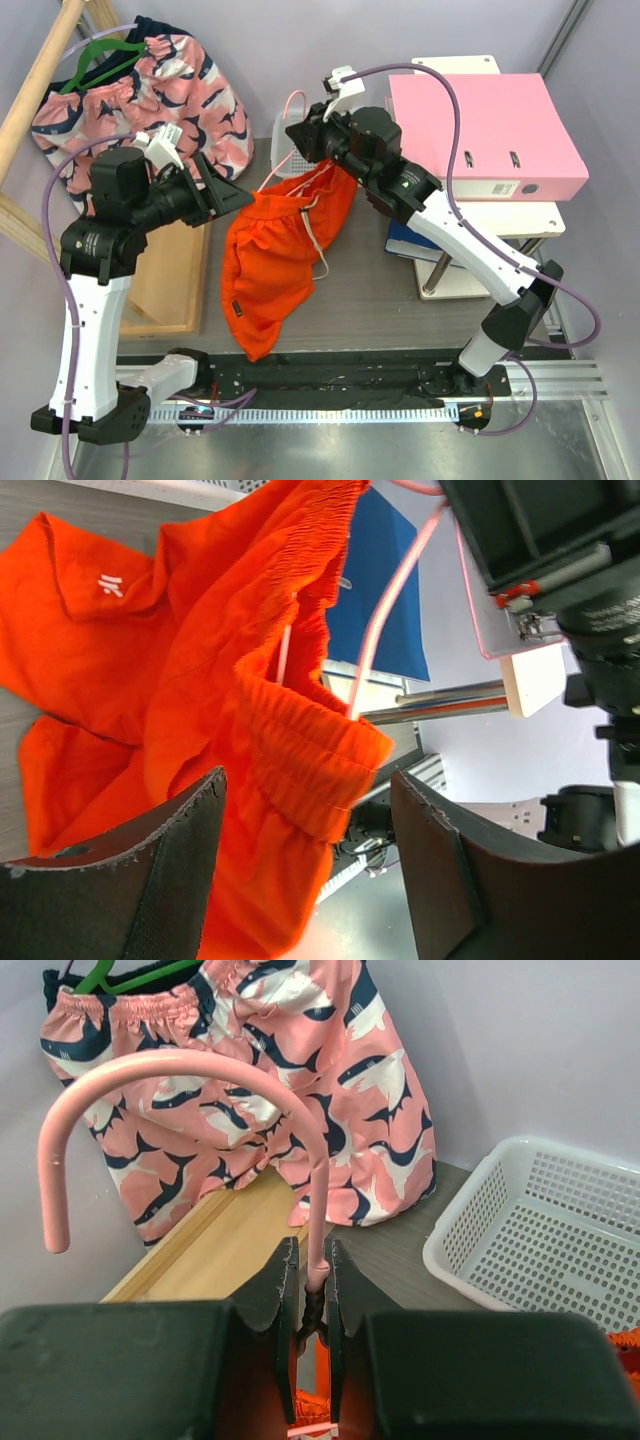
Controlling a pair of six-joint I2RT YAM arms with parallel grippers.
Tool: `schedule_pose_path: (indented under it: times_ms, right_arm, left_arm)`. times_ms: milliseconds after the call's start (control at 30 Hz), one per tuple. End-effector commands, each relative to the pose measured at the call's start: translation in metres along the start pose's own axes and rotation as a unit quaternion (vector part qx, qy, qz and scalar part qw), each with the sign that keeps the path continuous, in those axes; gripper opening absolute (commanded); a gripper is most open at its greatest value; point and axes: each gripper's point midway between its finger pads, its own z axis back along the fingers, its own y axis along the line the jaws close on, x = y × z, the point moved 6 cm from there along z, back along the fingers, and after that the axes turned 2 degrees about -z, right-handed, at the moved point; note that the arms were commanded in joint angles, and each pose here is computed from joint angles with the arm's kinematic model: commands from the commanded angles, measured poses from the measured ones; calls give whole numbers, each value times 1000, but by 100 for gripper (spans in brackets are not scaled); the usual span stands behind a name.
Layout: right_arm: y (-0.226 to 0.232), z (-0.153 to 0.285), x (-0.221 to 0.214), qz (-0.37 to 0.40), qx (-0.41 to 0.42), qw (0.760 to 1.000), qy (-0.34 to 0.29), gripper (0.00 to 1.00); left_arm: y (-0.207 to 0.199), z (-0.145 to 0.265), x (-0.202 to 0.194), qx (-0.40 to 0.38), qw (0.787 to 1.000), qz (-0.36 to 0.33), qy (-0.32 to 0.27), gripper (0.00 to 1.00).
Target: Remove the shorts from the hanger
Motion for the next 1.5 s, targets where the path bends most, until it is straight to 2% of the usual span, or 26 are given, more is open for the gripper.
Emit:
schedule_pose_path:
  times_ms: [0, 33, 67, 200, 300, 467, 600, 733, 800, 833, 867, 933, 1000, 1133, 1300, 1400, 1467]
  right_arm:
    - [14, 7, 36, -17, 31, 998, -48, 1]
    - [14, 7, 36, -18, 32, 998, -49, 1]
    - [15, 6, 35, -21, 33, 998, -48, 1]
    - [15, 4, 34, -27, 33, 998, -46, 1]
    - [19, 4, 38, -32, 43, 998, -46, 1]
    - [22, 1, 26, -14, 50, 998, -26, 1]
    - [24, -1, 11, 4, 53, 999, 4, 1]
    - [26, 4, 0, 1, 59, 998, 34, 1]
    - [30, 12, -2, 1, 79, 996, 29, 1]
    - [31, 13, -1, 1, 83, 996, 26, 1]
    - [32, 14, -1, -3, 85, 996, 27, 1]
    - [37, 17, 5, -1, 96, 995, 23, 1]
    - [42, 21, 10, 6, 102, 995, 19, 1]
    - [47, 25, 14, 9, 113, 993, 11, 1]
    - [53, 26, 11, 12, 116, 993, 6, 1]
    - [54, 25, 11, 13, 116, 993, 5, 1]
    - [56, 24, 11, 13, 119, 993, -6, 1]
  left_arm:
    - [-10, 7, -1, -31, 999, -8, 4, 63]
    - [-9, 6, -2, -29, 1000, -3, 6, 56]
    - [-5, 3, -4, -25, 1000, 2, 10, 54]
    - [-7, 2, -7, -36, 999, 12, 18, 53]
    - [-9, 2, -9, -43, 999, 20, 26, 58]
    - [-13, 3, -6, -62, 998, 18, 3, 58]
    - [-3, -4, -15, -59, 997, 43, -2, 58]
    - [-8, 8, -19, -80, 995, 44, -40, 68]
    - [-5, 12, -27, -85, 994, 56, -50, 74]
    - [-7, 11, -28, -95, 992, 65, -50, 74]
    - [-4, 8, -31, -96, 992, 73, -39, 73]
    - [-4, 9, -36, -93, 993, 72, -19, 65]
    - [-7, 15, -35, -92, 994, 59, -23, 59]
    - [-16, 27, -30, -107, 992, 42, -54, 59]
    - [-10, 23, -32, -81, 996, 36, -25, 59]
    - [-8, 24, -33, -75, 996, 30, -28, 51]
    - [-5, 22, -35, -73, 997, 27, -28, 50]
